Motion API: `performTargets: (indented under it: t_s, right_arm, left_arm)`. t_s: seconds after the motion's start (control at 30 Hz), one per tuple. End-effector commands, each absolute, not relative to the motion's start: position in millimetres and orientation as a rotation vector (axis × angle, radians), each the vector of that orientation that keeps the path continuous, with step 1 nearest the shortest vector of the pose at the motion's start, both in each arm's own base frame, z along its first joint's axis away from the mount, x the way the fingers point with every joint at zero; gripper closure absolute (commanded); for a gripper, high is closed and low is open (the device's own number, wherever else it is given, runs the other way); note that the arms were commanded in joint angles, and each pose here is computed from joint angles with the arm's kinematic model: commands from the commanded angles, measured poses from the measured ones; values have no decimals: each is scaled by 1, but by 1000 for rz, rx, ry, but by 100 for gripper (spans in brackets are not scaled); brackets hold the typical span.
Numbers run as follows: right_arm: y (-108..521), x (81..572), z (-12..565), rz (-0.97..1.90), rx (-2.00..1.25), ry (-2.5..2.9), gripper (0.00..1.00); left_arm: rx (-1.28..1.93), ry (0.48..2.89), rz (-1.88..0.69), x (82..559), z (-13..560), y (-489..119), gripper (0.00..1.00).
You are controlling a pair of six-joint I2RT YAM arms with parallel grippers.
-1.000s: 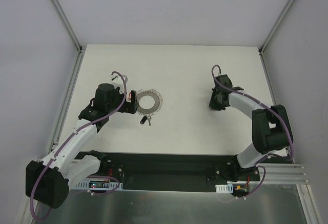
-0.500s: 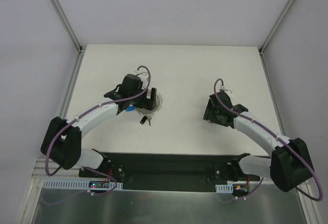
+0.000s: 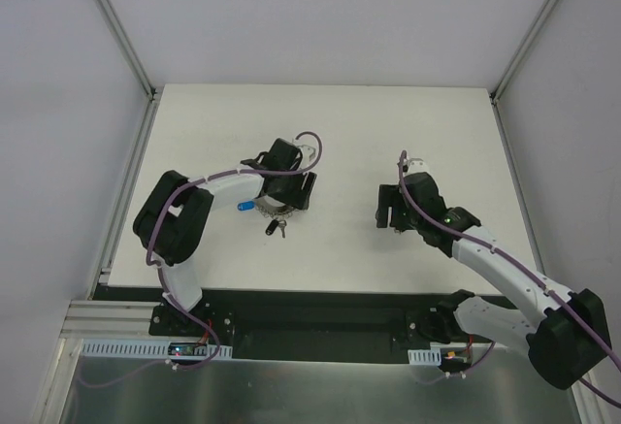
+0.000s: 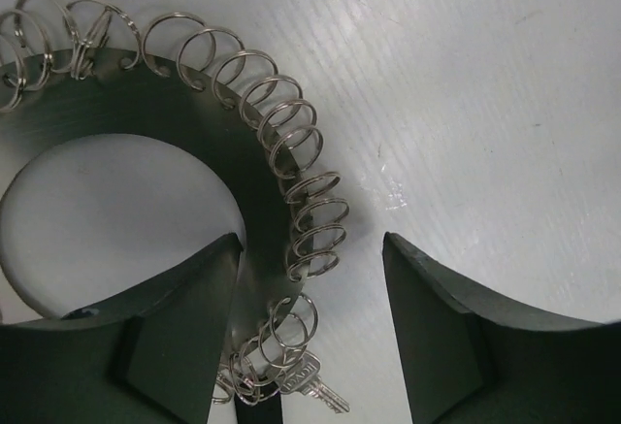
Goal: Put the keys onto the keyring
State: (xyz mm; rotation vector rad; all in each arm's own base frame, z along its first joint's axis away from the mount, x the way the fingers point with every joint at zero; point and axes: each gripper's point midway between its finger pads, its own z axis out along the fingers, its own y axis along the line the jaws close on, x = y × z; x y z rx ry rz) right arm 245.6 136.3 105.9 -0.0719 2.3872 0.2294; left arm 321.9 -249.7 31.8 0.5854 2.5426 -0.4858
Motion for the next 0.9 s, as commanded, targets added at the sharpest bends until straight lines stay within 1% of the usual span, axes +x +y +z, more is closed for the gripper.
performTargets:
  t_s: [0.0, 0.03, 0.07, 0.3, 0.4, 0.47, 0.6, 0.7, 0.73, 0.8, 0.87]
  right_arm:
    - [153, 246, 119, 335, -201, 2299, 24]
    - [157, 247, 121, 357, -220, 2287, 25]
    - [158, 246, 121, 364, -239, 2278, 24]
    - [171, 243, 122, 458, -288, 2225, 25]
    - [177, 239, 121, 494, -313, 2209, 26]
    - [179, 237, 123, 509, -321, 2191, 27]
    - [185, 230, 126, 521, -378, 2176, 28]
    - [191, 226, 127, 524, -419, 2187, 30]
    - [200, 221, 127, 567, -455, 2197, 33]
    - [211, 213, 125, 590, -512, 2219, 35]
    - [229, 205, 126, 614, -588, 2229, 37]
  left_arm:
    - [696, 2533, -555, 311, 28, -269, 39]
    - [706, 2549, -564, 303, 23, -270, 43]
    - [727, 2557, -579, 294, 21, -276, 44]
    - [789, 2611, -693, 224, 22, -303, 45]
    - [763, 2598, -702, 212, 31, -303, 44]
    - [706, 2555, -689, 217, 47, -300, 43]
    - [614, 2427, -613, 232, 83, -284, 36]
    - [534, 2367, -589, 241, 103, -269, 33]
    - [499, 2354, -579, 247, 108, -261, 32]
    - [448, 2315, -584, 249, 120, -246, 29]
    - [375, 2289, -587, 257, 129, -227, 25]
